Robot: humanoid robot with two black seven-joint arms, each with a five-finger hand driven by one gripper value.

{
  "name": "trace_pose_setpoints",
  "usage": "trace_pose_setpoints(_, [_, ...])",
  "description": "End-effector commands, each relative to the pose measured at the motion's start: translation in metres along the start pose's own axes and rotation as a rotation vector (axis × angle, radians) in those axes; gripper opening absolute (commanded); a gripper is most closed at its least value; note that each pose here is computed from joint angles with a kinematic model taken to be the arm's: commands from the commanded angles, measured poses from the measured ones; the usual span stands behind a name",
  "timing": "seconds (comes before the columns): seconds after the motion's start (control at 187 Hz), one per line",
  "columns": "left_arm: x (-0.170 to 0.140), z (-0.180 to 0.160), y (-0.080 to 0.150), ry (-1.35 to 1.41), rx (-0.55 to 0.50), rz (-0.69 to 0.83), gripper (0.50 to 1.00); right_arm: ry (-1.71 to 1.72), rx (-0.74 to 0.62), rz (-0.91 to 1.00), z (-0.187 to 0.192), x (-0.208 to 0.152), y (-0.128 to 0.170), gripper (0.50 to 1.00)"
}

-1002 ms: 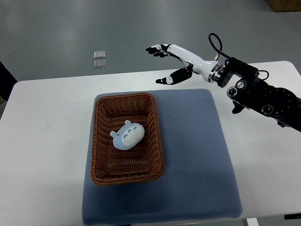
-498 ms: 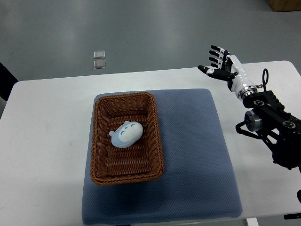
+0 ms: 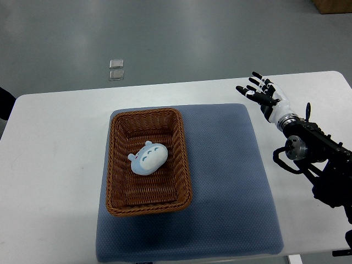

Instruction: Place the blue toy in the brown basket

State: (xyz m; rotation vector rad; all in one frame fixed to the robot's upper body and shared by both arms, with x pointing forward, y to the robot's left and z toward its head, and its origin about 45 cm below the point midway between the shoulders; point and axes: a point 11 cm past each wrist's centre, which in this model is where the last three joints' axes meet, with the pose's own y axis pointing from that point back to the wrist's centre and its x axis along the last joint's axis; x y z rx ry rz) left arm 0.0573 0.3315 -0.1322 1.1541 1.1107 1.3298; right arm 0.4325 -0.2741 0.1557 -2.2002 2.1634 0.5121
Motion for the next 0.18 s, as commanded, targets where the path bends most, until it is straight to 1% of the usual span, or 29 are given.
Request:
trace_pose_setpoints(0.0, [0.0,0.0001,0.0,0.002,0.0,0.0,1.0,0.005,0.017,0.002,-0.0022,0.0022,0.0002,0.913])
trace_pose_setpoints(0.177, [0.0,0.0001,0.0,0.002,0.0,0.0,1.0,0.012,0.024,0.004,-0.0062,0.0041,-0.0005,0.913])
